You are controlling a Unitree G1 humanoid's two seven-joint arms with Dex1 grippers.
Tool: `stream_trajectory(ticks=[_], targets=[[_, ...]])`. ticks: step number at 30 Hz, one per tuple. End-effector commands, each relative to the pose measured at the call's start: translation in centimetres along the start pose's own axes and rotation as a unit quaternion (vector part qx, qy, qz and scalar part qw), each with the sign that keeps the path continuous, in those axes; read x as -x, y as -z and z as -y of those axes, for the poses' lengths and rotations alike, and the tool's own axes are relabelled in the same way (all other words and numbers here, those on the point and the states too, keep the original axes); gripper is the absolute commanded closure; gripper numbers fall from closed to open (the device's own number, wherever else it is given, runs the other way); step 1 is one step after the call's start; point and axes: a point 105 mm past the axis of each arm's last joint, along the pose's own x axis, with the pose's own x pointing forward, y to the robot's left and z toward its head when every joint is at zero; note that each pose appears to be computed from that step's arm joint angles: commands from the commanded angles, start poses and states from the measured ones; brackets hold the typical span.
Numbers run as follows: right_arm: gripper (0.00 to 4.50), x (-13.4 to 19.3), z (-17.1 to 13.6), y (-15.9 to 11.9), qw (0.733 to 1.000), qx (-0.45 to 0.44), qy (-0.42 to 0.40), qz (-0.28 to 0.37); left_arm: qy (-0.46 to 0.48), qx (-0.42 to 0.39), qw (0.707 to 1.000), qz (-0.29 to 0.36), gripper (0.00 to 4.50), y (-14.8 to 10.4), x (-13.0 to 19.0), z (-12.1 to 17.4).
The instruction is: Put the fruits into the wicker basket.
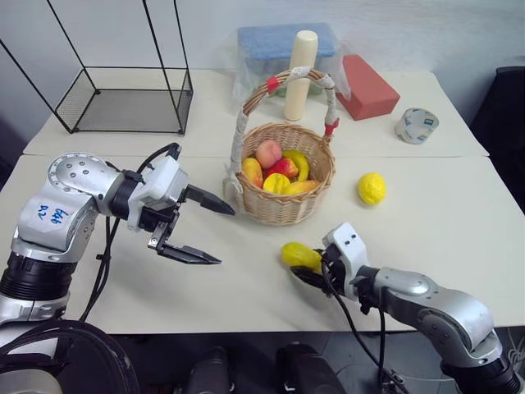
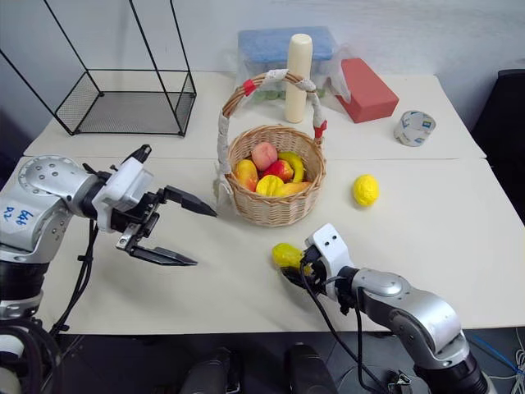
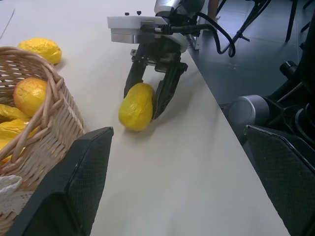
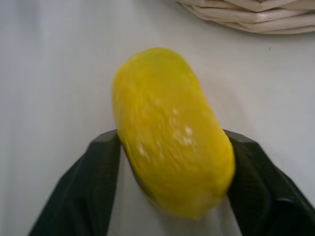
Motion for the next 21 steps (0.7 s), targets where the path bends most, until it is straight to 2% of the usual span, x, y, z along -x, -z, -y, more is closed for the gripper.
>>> stream_trajectory(ticks=[1, 2, 5, 8, 10, 14, 18, 20, 21], targets=[[2.72, 2.2, -2.0, -3.0, 0.995, 0.009, -0.062, 0.076, -0.02, -0.009, 0.999, 0.027, 0.0, -1.1, 0.3, -0.8], [2.76, 2.9, -2.3, -3.7, 0.993, 0.005, -0.074, 0.093, -0.026, -0.006, 0.999, 0.036, 0.0, -1.3, 0.3, -1.1], [2.76, 5.4, -1.9, -8.3, 0.98, 0.024, -0.088, 0.179, -0.063, 0.004, 0.995, 0.077, 0.0, -2.3, 0.5, -2.5], [2.76, 5.7, -0.2, -11.8, 0.977, 0.056, -0.053, 0.197, -0.078, 0.006, 0.992, 0.098, 0.0, -2.9, 0.6, -3.0], [2.76, 4.7, 1.4, -14.1, 0.977, 0.087, -0.01, 0.194, -0.082, 0.001, 0.991, 0.102, 0.0, -3.1, 0.5, -3.1], [2.76, 1.5, 3.5, -17.0, 0.975, 0.117, 0.052, 0.183, -0.087, -0.007, 0.991, 0.101, 0.0, -2.8, -0.1, -3.1], [2.76, -1.0, 4.0, -17.8, 0.972, 0.152, 0.065, 0.165, -0.087, -0.014, 0.991, 0.098, 0.0, -2.5, -0.6, -3.0], [2.04, -1.4, 3.7, -17.8, 0.971, 0.167, 0.058, 0.16, -0.089, -0.017, 0.991, 0.1, 0.0, -2.6, -0.6, -3.1], [1.86, -1.4, 3.7, -17.8, 0.971, 0.17, 0.054, 0.16, -0.09, -0.019, 0.991, 0.101, 0.0, -2.7, -0.6, -3.1]])
